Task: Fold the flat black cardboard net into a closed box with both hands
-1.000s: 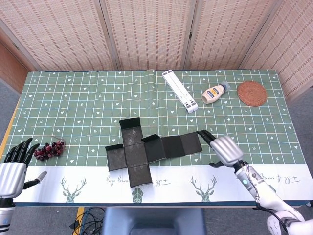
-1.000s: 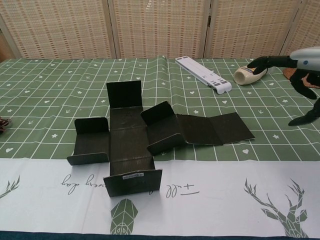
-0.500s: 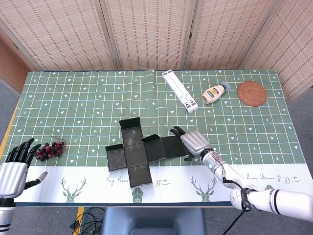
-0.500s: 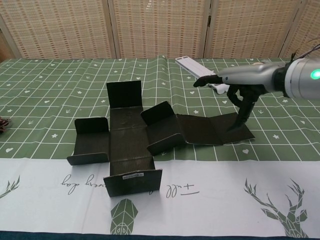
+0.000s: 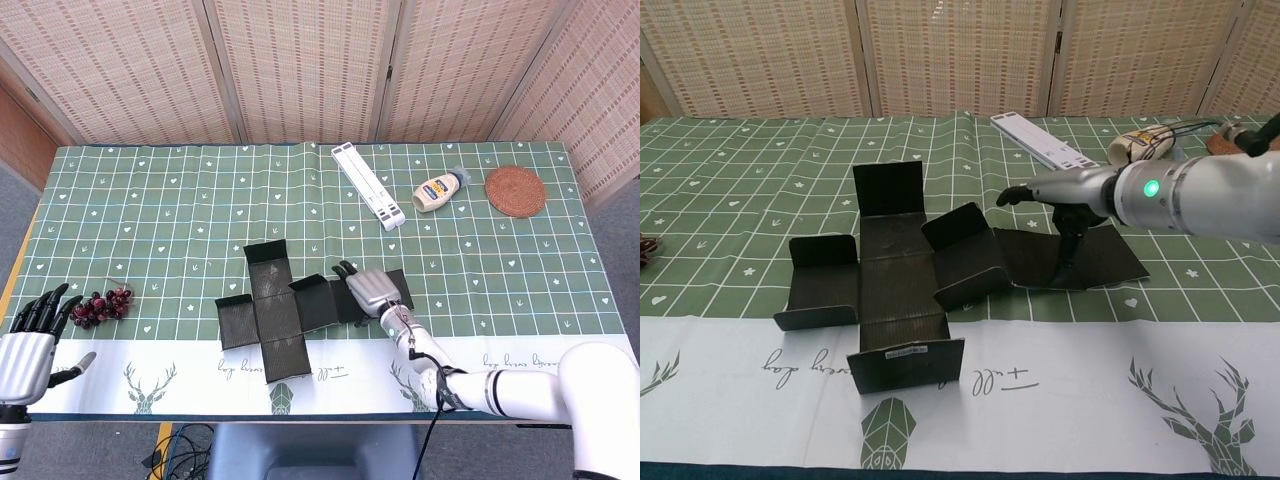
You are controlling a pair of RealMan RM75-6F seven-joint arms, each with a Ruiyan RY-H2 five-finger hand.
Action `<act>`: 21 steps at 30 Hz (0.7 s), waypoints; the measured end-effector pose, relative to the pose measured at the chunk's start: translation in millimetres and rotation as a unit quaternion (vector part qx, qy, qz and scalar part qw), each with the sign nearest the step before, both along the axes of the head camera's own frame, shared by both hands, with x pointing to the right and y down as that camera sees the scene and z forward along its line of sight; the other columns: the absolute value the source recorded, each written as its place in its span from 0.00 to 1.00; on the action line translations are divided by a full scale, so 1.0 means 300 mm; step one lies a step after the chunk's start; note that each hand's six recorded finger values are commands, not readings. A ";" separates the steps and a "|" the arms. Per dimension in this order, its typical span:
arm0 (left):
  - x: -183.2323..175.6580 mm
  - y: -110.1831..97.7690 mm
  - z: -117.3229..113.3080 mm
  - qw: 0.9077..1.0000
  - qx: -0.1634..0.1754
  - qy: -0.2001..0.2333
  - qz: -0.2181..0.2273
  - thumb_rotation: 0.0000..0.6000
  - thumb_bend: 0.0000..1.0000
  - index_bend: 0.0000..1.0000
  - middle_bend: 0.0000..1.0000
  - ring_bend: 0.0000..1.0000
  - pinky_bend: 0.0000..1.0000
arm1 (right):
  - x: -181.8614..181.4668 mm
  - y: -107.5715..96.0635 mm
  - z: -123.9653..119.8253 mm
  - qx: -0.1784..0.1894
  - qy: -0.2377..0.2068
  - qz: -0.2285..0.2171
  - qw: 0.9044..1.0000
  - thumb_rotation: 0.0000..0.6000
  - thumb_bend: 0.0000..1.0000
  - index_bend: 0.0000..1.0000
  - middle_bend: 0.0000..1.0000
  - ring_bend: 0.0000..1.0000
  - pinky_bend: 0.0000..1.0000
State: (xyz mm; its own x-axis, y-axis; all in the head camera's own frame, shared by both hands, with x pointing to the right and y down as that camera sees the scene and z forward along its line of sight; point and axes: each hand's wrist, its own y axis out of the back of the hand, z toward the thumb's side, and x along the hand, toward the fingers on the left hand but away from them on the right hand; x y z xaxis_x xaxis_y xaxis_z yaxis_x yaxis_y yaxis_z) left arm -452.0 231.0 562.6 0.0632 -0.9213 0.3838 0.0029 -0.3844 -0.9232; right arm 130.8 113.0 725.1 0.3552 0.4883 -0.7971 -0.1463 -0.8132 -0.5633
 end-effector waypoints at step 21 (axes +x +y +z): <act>-0.016 0.013 0.010 1.000 -0.003 0.001 -0.004 1.00 0.17 0.15 0.07 0.09 0.14 | -0.028 0.019 0.078 -0.024 0.045 -0.010 0.999 1.00 0.13 0.00 0.06 0.72 0.94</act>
State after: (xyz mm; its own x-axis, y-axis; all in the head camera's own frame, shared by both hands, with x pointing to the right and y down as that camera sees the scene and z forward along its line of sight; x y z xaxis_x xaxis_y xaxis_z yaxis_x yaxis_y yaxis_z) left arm -456.7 234.8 565.7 0.0555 -0.9194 0.3893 -0.0021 -0.3900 -0.9208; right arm 122.4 118.6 748.6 0.2894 0.4424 -0.8488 -0.2114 -0.8354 -0.5074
